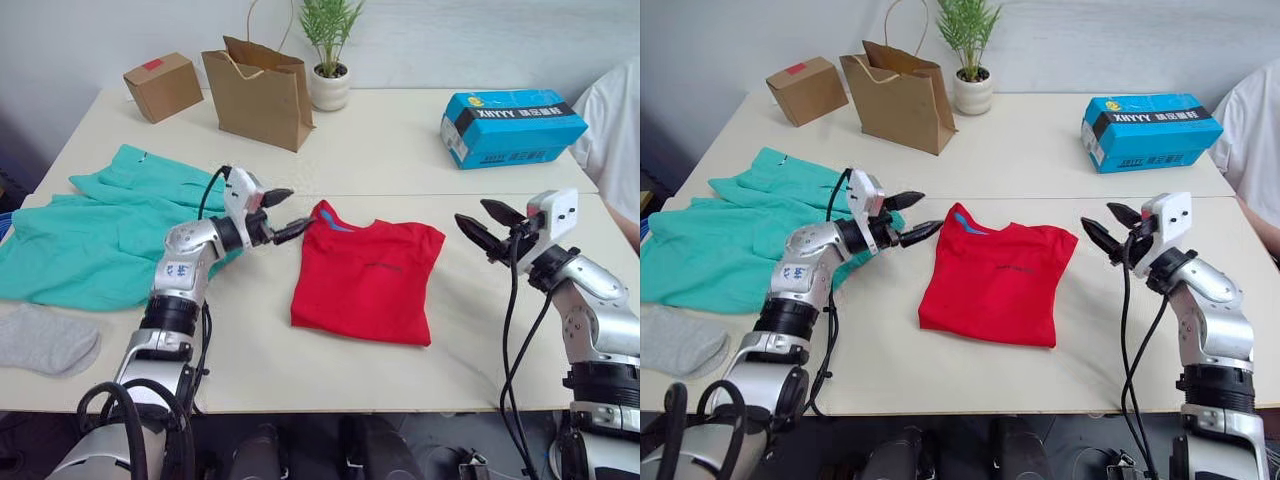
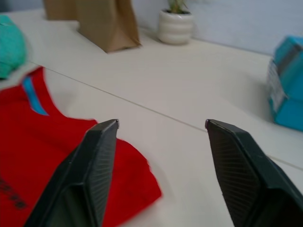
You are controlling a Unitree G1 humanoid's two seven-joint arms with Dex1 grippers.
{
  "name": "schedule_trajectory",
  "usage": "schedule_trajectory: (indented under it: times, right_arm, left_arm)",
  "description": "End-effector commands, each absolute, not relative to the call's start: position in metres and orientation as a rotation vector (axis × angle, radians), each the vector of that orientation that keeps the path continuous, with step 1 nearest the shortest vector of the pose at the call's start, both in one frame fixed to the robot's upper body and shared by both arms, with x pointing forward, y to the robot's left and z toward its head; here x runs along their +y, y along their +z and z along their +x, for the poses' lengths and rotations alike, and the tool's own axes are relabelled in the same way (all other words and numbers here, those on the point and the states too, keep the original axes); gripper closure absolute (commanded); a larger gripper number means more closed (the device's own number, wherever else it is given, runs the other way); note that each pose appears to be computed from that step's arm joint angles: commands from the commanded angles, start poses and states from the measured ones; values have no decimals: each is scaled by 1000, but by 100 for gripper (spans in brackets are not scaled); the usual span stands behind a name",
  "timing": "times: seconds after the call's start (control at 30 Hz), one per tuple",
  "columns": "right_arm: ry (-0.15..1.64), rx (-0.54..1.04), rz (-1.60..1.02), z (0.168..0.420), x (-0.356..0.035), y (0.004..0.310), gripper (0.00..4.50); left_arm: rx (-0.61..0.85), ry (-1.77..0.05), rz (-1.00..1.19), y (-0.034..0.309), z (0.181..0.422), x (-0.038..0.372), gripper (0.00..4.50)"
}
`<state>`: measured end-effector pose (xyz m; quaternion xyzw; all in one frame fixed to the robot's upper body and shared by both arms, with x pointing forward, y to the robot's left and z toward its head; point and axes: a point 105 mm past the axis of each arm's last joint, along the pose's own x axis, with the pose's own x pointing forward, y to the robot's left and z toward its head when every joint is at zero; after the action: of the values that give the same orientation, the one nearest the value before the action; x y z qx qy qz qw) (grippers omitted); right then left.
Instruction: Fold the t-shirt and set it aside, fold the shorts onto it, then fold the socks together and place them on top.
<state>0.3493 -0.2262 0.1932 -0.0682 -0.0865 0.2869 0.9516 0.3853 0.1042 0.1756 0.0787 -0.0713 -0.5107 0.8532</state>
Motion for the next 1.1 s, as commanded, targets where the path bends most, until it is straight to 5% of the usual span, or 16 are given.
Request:
schedule_trajectory:
  times: [0.03, 0.2, 0.37, 0.53, 0.9, 1.03, 1.1]
  right_arm:
    - [772, -178, -243, 333, -170, 192, 266]
    - [884, -68, -346, 327, -118, 144, 437]
    - [908, 9, -337, 330, -103, 102, 450]
    - [797, 38, -305, 347, -127, 91, 450]
    - [494, 78, -299, 377, -215, 89, 450]
    - [481, 13, -295, 380, -223, 105, 450]
    - [574, -85, -318, 376, -203, 131, 450]
  left_arm:
    - [-153, -1299, 251, 167, 353, 86, 133]
    - [-109, -1359, 316, 144, 344, 66, 289]
    - [-64, -1278, 346, 126, 361, 55, 445]
    - [-26, -1146, 228, 115, 377, 54, 445]
    - [57, -1088, 224, 86, 373, 73, 445]
    - [-33, -1124, 218, 105, 371, 70, 445]
    - [-209, -1157, 104, 158, 370, 58, 445]
